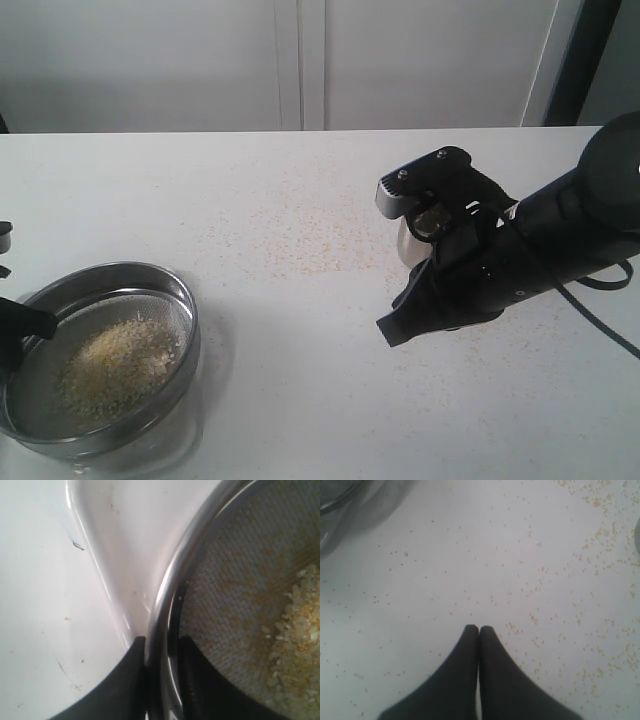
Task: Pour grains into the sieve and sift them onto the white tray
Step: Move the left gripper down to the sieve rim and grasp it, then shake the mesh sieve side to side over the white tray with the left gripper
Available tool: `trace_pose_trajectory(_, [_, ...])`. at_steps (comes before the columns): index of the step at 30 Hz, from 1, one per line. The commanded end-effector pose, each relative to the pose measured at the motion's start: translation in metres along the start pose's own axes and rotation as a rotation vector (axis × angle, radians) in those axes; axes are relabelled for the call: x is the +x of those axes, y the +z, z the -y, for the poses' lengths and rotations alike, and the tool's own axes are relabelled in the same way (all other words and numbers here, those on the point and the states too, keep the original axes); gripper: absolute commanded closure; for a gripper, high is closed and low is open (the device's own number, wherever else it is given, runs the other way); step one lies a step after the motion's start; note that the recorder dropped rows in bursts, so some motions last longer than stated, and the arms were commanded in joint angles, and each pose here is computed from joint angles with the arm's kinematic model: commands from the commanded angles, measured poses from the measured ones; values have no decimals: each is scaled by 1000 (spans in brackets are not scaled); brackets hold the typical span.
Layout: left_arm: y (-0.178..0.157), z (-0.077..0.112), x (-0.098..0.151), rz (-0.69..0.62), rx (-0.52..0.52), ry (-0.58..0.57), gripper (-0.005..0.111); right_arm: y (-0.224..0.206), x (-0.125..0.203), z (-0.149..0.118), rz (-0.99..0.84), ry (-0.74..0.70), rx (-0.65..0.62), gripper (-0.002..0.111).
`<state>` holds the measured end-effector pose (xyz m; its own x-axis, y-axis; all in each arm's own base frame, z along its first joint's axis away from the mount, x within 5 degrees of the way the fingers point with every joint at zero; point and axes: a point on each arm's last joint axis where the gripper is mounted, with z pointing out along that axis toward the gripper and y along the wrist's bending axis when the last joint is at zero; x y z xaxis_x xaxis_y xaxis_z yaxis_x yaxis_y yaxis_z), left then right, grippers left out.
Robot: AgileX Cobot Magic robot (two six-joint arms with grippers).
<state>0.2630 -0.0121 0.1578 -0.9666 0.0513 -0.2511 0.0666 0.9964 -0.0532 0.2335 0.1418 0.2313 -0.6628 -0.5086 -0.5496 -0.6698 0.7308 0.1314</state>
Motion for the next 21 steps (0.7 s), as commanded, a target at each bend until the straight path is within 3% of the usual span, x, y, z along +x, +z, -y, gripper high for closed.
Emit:
trace_pose_trajectory(1, [0,0,0,-17,3,-11,104,-1,1,-1,8,0,-1,108])
trace_pose_trajectory(10, [-3,1,4,-71,9,-54,107,-1,0,-1,10,0,0,108])
trace_pose_trajectory(21, [-30,3,-21,-126,30,-26,107,-1,1,-1,2,0,-5,108])
